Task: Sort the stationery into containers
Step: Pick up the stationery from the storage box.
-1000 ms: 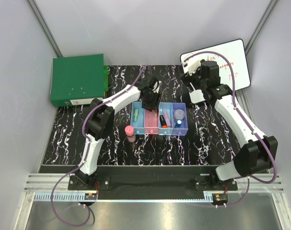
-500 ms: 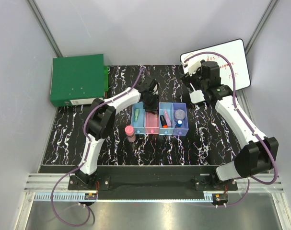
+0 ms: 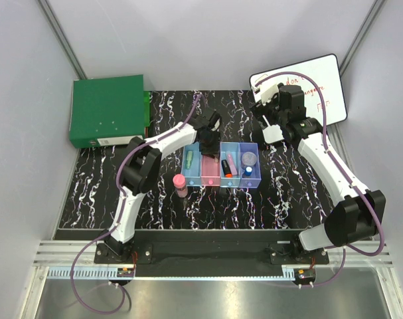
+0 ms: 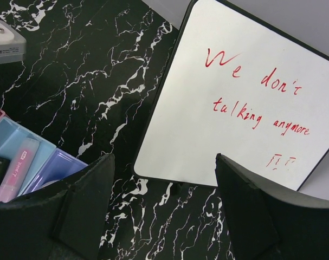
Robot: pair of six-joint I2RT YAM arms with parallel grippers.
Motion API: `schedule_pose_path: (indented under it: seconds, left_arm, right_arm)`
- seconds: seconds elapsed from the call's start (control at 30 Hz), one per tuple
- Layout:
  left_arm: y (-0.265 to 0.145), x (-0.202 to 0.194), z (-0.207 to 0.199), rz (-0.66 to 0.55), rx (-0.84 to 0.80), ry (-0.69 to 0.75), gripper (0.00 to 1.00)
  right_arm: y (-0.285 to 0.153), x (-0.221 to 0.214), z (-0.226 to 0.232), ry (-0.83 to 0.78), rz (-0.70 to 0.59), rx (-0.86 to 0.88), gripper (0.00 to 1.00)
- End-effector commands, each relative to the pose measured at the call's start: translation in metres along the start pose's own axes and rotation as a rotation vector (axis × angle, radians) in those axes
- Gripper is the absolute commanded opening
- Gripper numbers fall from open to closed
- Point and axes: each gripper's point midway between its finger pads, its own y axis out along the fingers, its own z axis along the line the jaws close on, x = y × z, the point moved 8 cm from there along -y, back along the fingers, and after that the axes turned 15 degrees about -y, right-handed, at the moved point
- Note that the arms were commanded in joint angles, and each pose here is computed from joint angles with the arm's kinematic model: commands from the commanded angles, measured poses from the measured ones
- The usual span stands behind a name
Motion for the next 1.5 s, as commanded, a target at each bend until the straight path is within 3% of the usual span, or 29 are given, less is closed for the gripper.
schedule_pose_path:
  seconds: [0.0,0.5,0.6,0.63,0.7,0.83,1.47]
  left_arm:
    - [0.015,-0.010,-0.005,0.001,0.004,0.008,0.32]
    - [0.032,-0.018,-0.003,-0.013,0.072,0.049,0.32]
    - [0.033,-0.015,-0.005,-0.026,0.075,0.059,0.21]
    - [0.033,-0.014,-0.005,-0.030,0.075,0.065,0.10]
    - [0.032,-0.011,-0.008,-0.042,0.070,0.066,0.00]
    - [0.026,-0.007,-0.014,-0.061,0.057,0.067,0.00]
    - [-0.089,0.012,-0.040,-0.283,-0.022,0.151,0.00]
  right_arm:
    - [-0.012,0.018,-0.014,0.025,-0.086,-0.043,0.82]
    - [-0.012,0.026,-0.015,0.064,-0.118,-0.030,0.82]
    - [-0.013,0.025,-0.014,0.064,-0.119,-0.027,0.82]
    - [-0.014,0.025,-0.014,0.064,-0.120,-0.028,0.82]
    - [-0.014,0.024,-0.014,0.064,-0.116,-0.028,0.82]
    - [-0.014,0.022,-0.012,0.064,-0.113,-0.022,0.82]
    - [-0.015,0.021,-0.009,0.040,-0.122,-0.003,0.82]
